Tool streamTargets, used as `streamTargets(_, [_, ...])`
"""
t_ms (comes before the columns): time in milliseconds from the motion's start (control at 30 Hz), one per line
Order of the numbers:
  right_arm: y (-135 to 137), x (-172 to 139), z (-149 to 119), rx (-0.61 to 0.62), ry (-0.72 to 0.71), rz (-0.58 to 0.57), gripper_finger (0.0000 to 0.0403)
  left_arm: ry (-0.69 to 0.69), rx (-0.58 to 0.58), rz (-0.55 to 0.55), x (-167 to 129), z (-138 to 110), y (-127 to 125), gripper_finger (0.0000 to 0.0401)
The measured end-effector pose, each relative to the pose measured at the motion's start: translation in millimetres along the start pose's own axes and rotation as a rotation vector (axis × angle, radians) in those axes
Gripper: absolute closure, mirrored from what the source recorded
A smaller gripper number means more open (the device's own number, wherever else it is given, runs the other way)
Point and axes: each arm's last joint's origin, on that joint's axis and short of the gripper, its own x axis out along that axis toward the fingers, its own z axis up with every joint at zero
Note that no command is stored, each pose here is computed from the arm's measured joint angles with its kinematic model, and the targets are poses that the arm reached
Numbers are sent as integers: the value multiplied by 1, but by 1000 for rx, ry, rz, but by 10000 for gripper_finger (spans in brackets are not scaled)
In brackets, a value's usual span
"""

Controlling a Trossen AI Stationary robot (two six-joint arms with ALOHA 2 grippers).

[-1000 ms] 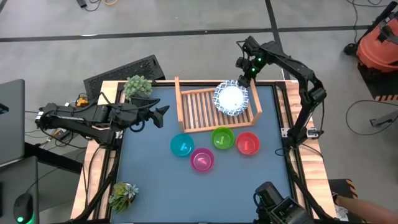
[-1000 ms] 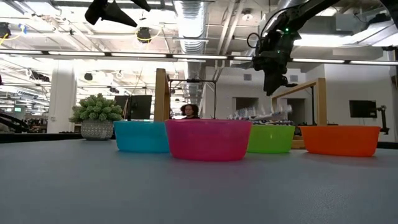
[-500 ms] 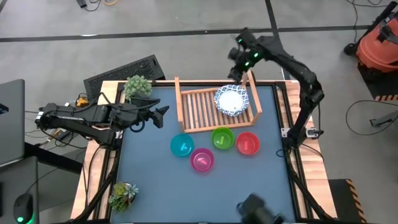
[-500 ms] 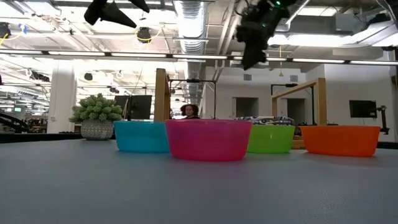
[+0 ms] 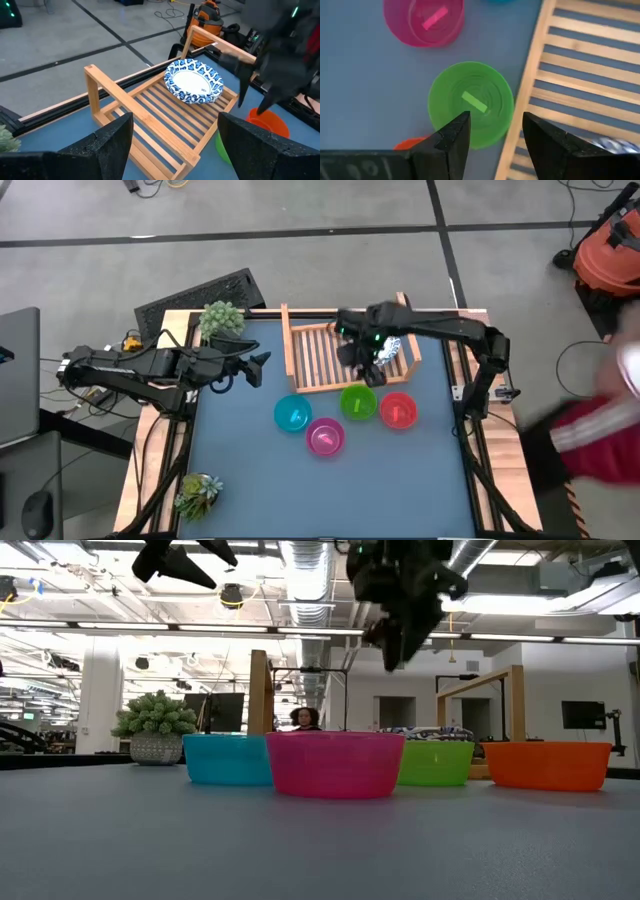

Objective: Place and stack bowls onto a shelf
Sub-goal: Put the green bowl on the shelf

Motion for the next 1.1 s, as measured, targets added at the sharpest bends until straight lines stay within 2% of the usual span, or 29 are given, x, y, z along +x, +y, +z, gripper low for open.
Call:
streamTargets(167, [0,33,-6,14,-16,-6,198,16,12,1,0,-2,1,127])
streamTargets(600, [-2,79,-28,31,-29,-28,198,27,11,7,0,-3,2,127])
streamTargets(833, [-7,89,-34,71,-50,-95,198,27,3,7,0,-3,2,127])
streamTargets(1100, [-7,98,-41,86,-45,-95,198,27,-10,7,0,-3,2,127])
